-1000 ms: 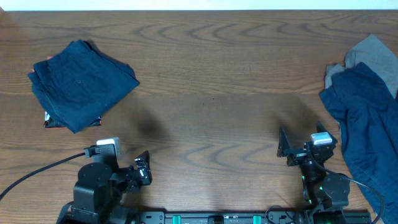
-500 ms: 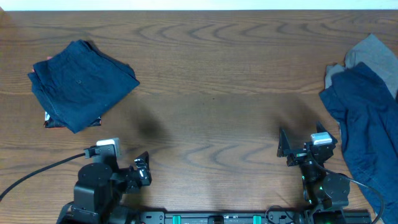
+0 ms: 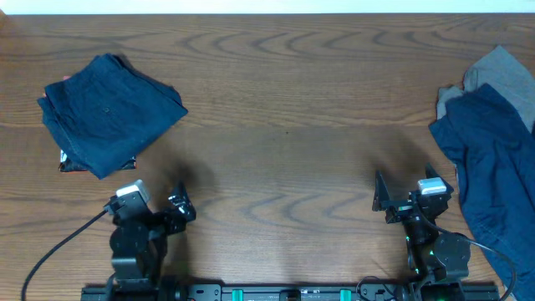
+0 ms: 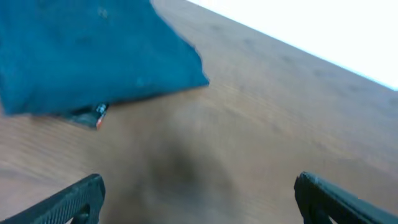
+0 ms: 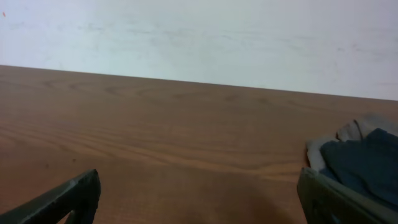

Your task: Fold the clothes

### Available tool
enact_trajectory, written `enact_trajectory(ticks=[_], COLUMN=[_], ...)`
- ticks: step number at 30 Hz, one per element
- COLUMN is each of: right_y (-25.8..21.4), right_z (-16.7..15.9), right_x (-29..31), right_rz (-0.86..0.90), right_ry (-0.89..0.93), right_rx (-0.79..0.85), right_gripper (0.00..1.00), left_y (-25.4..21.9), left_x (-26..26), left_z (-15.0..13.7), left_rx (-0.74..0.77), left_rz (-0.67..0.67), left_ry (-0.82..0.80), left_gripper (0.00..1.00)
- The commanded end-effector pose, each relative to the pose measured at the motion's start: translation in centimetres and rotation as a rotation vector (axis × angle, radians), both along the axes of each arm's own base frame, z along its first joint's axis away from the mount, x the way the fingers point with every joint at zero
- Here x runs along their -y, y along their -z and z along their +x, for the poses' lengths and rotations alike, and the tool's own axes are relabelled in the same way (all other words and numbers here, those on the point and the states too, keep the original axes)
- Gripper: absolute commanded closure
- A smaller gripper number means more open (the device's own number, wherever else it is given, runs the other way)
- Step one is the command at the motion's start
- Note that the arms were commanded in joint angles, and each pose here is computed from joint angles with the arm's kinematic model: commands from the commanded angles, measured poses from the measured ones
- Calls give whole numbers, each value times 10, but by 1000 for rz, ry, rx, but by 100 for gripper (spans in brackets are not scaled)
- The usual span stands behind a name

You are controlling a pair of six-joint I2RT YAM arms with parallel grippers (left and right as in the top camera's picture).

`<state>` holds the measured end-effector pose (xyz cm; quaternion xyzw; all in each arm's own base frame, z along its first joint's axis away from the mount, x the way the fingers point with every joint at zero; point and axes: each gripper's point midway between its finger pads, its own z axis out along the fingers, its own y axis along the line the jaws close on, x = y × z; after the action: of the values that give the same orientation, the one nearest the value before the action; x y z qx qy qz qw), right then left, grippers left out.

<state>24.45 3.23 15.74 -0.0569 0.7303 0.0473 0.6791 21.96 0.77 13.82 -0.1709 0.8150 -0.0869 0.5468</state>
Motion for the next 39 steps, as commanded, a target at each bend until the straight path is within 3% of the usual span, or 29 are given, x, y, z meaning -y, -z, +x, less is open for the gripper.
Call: enact_trajectory(ticks=[1, 5, 39], right_y=[0, 0, 0], right_z=[0, 0, 0], right_x=[0, 0, 0], right_rz=[-11, -11, -11], right_ry=[-3, -3, -3], right_rx=[4, 4, 4], right_gripper=[1, 1, 1], left_y=[3, -6, 1], left_x=[-1, -1, -1], left_z=[13, 25, 24], left_rx=[105, 261, 239], left_rz=[11, 50, 64], left_ry=[-1, 10, 15], left_gripper=[2, 2, 2])
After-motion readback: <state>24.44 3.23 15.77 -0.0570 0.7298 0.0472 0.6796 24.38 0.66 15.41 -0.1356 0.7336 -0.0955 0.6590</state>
